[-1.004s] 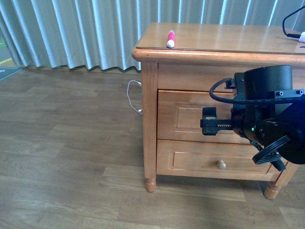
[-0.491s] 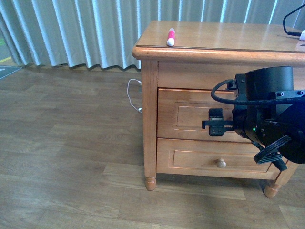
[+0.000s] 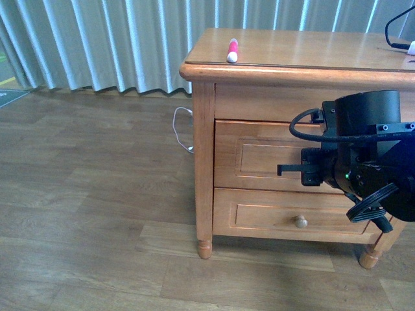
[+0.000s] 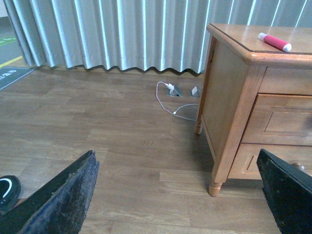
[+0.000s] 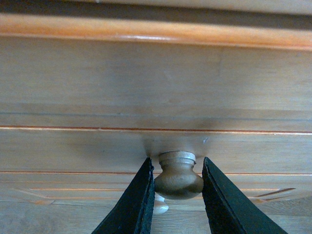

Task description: Place pink marker in drawer with both arms

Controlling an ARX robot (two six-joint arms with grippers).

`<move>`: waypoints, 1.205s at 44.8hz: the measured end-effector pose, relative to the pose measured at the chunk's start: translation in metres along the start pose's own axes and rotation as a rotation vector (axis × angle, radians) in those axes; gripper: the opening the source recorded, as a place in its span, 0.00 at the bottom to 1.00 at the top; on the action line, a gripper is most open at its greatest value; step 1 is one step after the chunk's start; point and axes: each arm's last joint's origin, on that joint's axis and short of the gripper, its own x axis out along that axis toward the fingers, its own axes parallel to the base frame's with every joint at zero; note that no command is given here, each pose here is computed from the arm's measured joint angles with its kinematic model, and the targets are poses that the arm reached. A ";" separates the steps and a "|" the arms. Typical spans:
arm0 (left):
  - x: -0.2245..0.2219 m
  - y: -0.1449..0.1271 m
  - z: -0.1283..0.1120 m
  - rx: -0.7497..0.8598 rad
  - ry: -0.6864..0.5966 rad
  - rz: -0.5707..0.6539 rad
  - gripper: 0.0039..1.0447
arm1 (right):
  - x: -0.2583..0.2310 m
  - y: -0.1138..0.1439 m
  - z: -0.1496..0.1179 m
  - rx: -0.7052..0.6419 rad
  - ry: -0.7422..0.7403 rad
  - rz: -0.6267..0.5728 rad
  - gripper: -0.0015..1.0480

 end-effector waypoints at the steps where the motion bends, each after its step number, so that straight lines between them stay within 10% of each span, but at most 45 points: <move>1: 0.000 0.000 0.000 0.000 0.000 0.000 0.94 | 0.000 0.000 -0.001 0.000 0.002 0.001 0.23; 37: 0.000 0.000 0.000 0.000 0.000 0.000 0.94 | -0.126 -0.031 -0.061 0.088 0.104 0.130 0.22; 54: 0.000 0.000 0.000 0.000 0.000 0.000 0.94 | -0.206 -0.054 -0.052 0.121 0.103 0.161 0.81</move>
